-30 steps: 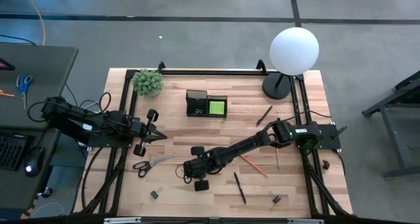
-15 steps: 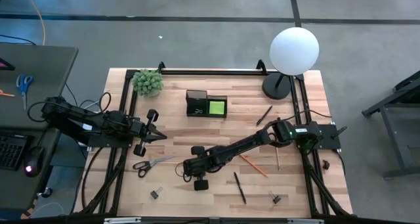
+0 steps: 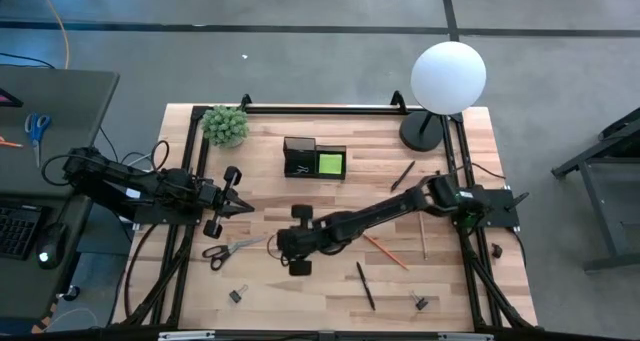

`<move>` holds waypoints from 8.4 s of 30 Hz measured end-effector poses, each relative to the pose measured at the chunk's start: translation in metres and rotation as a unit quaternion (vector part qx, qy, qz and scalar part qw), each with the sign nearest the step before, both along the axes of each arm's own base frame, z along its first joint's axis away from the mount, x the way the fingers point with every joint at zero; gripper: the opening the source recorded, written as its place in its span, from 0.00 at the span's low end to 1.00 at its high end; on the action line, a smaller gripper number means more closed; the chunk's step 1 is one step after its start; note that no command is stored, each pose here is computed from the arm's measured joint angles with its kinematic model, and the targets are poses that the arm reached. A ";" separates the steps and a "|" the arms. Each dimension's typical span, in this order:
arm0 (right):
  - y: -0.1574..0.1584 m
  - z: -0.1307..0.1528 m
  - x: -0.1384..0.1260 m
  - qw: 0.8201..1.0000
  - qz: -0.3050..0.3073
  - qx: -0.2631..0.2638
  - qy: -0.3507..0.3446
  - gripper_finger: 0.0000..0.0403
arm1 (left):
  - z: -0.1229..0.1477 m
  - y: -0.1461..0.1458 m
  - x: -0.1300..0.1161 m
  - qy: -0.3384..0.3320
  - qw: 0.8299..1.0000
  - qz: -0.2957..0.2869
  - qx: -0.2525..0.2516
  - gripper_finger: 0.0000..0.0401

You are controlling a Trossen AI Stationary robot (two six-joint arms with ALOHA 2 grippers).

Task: Pick and place office supplies into organizer
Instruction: Put the left yellow pencil into the organizer bin

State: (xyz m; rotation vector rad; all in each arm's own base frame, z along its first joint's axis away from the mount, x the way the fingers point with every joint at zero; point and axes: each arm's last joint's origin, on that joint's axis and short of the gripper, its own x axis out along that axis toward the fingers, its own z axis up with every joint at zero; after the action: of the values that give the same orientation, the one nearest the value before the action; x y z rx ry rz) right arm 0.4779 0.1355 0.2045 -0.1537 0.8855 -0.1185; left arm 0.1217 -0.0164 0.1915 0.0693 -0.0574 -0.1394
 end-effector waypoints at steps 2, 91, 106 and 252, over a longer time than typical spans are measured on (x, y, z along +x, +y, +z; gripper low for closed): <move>-0.005 0.017 -0.004 0.999 -0.013 -0.023 -0.019 0.01 | 0.000 0.000 0.000 0.000 1.000 -0.003 -0.001 0.01; -0.085 -0.073 -0.047 0.992 -0.100 0.077 0.015 0.06 | -0.002 -0.001 0.000 0.015 0.999 -0.022 -0.023 0.01; -0.071 -0.066 -0.041 0.993 -0.082 0.078 -0.037 0.04 | -0.002 -0.001 0.000 0.015 0.999 -0.022 -0.023 0.01; -0.262 -0.011 -0.022 0.938 -0.075 0.036 -0.336 0.01 | -0.005 -0.002 0.000 0.027 0.999 -0.039 -0.021 0.01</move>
State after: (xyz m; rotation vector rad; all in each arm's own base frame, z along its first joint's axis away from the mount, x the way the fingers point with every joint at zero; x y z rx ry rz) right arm 0.4563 -0.1267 0.1931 0.0276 0.2155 -0.2621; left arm 0.1214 -0.0185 0.1870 0.0209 -0.0089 -0.2169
